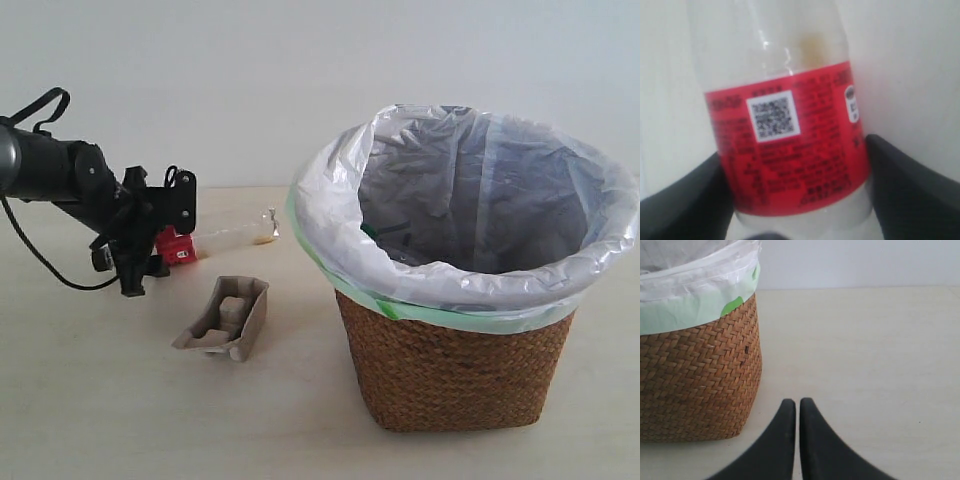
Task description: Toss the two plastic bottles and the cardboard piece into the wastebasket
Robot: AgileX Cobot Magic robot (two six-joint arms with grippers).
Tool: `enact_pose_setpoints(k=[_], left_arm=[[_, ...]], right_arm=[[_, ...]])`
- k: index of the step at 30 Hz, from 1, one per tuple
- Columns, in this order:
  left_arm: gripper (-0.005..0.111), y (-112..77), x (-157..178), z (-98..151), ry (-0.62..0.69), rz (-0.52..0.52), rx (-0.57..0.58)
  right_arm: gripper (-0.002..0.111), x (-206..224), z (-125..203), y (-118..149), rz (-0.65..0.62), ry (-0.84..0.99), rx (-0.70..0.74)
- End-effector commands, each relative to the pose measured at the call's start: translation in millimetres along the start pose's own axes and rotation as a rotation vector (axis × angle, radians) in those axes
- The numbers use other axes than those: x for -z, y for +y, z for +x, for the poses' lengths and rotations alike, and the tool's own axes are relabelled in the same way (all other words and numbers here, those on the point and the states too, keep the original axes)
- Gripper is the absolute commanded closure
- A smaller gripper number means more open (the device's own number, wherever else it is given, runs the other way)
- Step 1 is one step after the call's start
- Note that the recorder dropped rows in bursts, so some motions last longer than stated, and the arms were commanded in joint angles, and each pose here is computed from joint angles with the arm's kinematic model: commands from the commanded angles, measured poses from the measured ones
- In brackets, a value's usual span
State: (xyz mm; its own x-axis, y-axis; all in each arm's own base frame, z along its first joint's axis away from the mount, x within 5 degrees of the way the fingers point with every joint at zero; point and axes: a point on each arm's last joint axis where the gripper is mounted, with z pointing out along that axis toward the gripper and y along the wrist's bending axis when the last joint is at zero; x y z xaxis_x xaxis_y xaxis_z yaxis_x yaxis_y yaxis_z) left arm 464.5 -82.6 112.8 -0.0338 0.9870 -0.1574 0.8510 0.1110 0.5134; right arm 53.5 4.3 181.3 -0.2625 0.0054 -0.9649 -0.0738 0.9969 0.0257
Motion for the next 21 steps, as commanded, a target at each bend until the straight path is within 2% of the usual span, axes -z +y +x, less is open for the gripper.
enact_pose_setpoints(k=[1,3,4,8,12,16,21], left_arm=[[0.103,4.9,19.4,1.8,0.015,0.027,0.072],[0.103,10.7,36.3,1.4,0.017,0.030,0.096],[0.103,15.1,47.0,2.3,0.016,0.021,0.144],[0.103,34.5,94.7,10.8,0.041,-0.058,0.397],[0.103,48.0,144.5,30.8,0.124,-0.158,0.637],[0.103,50.2,186.9,52.1,0.221,-0.209,0.790],[0.103,47.5,232.7,71.9,0.291,-0.285,1.047]], right_arm=[[0.108,0.5,-1.3,-0.5,0.008,-0.014,0.009],[0.108,0.5,-1.3,-0.5,0.008,-0.014,0.009],[0.108,0.5,-1.3,-0.5,0.008,-0.014,0.009],[0.108,0.5,-1.3,-0.5,0.008,-0.014,0.009],[0.108,0.5,-1.3,-0.5,0.008,-0.014,0.009],[0.108,0.5,-1.3,-0.5,0.008,-0.014,0.009],[0.108,0.5,-1.3,-0.5,0.008,-0.014,0.009]])
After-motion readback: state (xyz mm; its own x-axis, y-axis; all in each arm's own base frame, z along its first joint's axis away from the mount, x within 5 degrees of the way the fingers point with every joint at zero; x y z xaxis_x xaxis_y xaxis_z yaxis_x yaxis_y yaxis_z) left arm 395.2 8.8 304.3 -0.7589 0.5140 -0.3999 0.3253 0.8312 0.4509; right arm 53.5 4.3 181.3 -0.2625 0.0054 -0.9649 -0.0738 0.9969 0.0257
